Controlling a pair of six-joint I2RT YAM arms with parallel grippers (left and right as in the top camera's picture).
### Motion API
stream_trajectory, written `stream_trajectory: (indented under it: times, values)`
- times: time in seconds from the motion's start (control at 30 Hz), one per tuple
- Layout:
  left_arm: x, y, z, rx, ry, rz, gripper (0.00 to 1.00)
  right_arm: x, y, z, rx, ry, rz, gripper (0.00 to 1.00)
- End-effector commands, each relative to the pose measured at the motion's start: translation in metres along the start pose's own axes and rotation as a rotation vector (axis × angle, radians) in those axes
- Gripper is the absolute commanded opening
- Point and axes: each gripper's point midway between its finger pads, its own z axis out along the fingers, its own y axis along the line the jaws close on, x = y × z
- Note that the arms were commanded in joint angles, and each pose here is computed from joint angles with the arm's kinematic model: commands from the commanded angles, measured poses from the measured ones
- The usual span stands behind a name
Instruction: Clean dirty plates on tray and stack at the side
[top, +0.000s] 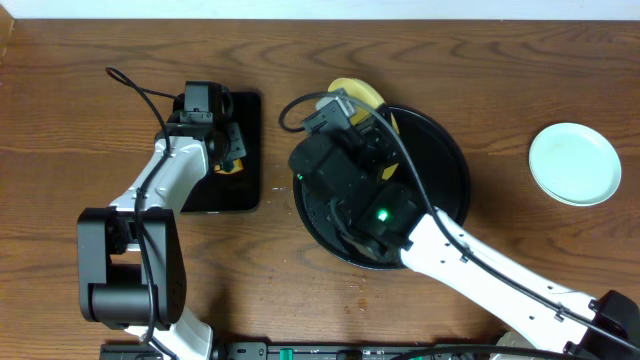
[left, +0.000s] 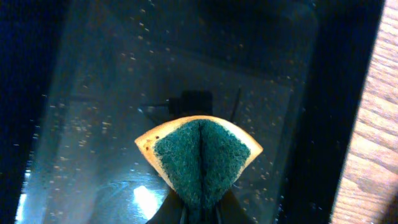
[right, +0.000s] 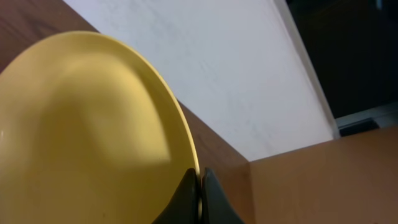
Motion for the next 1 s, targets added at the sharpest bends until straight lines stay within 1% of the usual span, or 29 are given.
stream_trajectory:
  times: [0.0, 0.1, 0.13, 0.23, 0.37, 0.43, 0.47, 0.53, 0.57, 0.63, 0.7, 0.83, 0.87, 0.9, 0.93, 0.97]
  values:
    - [0.003, 0.012, 0.006, -0.056, 0.001, 0.018, 0.08, 0.003, -0.005, -0.004, 0.025, 0.009, -0.006, 0.01]
    - [0.003, 0.012, 0.006, -0.056, 0.002, 0.022, 0.08, 0.011, -0.026, -0.003, 0.144, 0.052, -0.005, 0.01]
    - [0.003, 0.012, 0.006, -0.056, 0.003, 0.026, 0.08, 0.013, -0.029, -0.002, 0.158, 0.057, 0.007, 0.01]
    - [0.003, 0.012, 0.006, -0.056, 0.002, 0.026, 0.08, 0.012, -0.018, 0.004, 0.087, 0.049, 0.024, 0.01]
    - [0.003, 0.012, 0.006, -0.056, 0.002, 0.034, 0.09, 0.018, 0.003, 0.015, -0.052, 0.060, 0.113, 0.01]
    - [0.003, 0.012, 0.006, -0.056, 0.002, 0.034, 0.12, 0.023, 0.005, 0.018, -0.073, 0.078, 0.132, 0.01]
    - [0.003, 0.012, 0.006, -0.056, 0.002, 0.034, 0.13, 0.027, 0.004, 0.019, -0.069, 0.088, 0.118, 0.01]
    - [0.003, 0.012, 0.006, -0.056, 0.001, 0.034, 0.13, 0.029, -0.007, 0.020, -0.005, 0.099, 0.114, 0.01]
    - [0.003, 0.012, 0.006, -0.056, 0.001, 0.034, 0.13, 0.027, -0.003, 0.018, -0.018, 0.091, 0.113, 0.01]
    - [0.002, 0.011, 0.006, -0.055, -0.002, 0.033, 0.13, 0.024, 0.005, 0.010, -0.049, 0.076, 0.044, 0.01]
    - [0.002, 0.011, 0.006, -0.055, -0.002, 0.033, 0.13, 0.027, 0.007, 0.003, -0.040, 0.077, 0.006, 0.01]
    - [0.002, 0.012, 0.006, -0.055, -0.001, 0.033, 0.15, 0.036, 0.001, 0.004, -0.002, 0.108, 0.083, 0.01]
    - [0.002, 0.012, 0.006, -0.055, -0.001, 0.033, 0.17, 0.038, 0.002, 0.007, -0.015, 0.115, 0.096, 0.01]
    - [0.002, 0.011, 0.006, -0.055, -0.001, 0.033, 0.31, 0.039, 0.004, 0.010, -0.030, 0.122, 0.102, 0.01]
    - [0.002, 0.011, 0.006, -0.055, -0.001, 0.033, 0.41, 0.041, 0.004, 0.012, -0.039, 0.129, 0.107, 0.01]
    - [0.002, 0.011, 0.006, -0.055, -0.002, 0.033, 0.48, 0.042, 0.002, 0.015, -0.036, 0.136, 0.110, 0.01]
